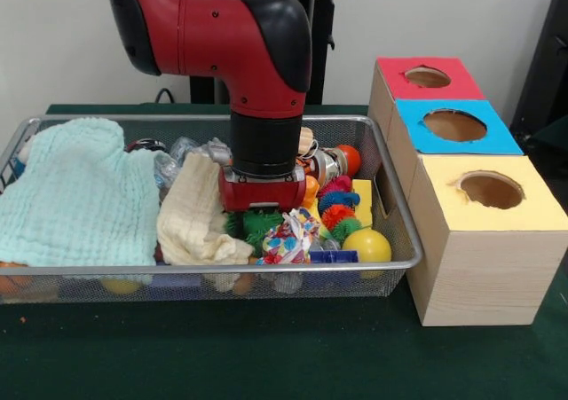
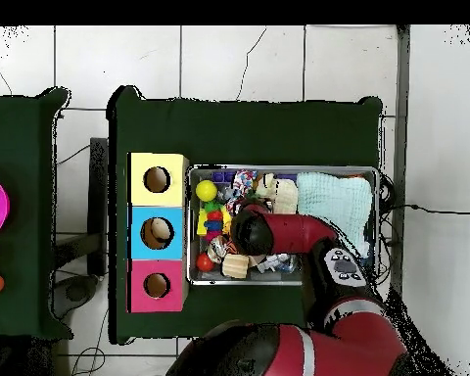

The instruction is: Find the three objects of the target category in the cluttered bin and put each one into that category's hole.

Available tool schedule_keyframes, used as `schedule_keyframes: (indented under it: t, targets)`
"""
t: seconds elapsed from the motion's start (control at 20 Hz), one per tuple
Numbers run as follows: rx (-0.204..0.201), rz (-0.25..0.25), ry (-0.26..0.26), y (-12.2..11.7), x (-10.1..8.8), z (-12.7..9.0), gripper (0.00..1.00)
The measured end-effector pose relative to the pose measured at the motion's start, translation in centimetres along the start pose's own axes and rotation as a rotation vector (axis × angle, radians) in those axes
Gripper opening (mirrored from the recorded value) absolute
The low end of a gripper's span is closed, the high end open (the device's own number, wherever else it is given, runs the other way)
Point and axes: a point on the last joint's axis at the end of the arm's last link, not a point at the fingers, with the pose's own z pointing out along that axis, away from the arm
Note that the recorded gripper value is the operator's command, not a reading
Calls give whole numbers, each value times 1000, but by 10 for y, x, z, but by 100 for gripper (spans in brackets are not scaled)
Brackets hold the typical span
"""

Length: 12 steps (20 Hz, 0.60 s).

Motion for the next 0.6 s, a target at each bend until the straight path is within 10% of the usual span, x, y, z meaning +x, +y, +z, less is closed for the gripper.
schedule_keyframes:
  t: [0.2, 0.25, 0.6]
  targets:
    - [4, -5, 3, 1, 1, -2, 100]
    - [5, -7, 3, 1, 1, -2, 0]
    - [18, -27, 7, 6, 2, -13, 0]
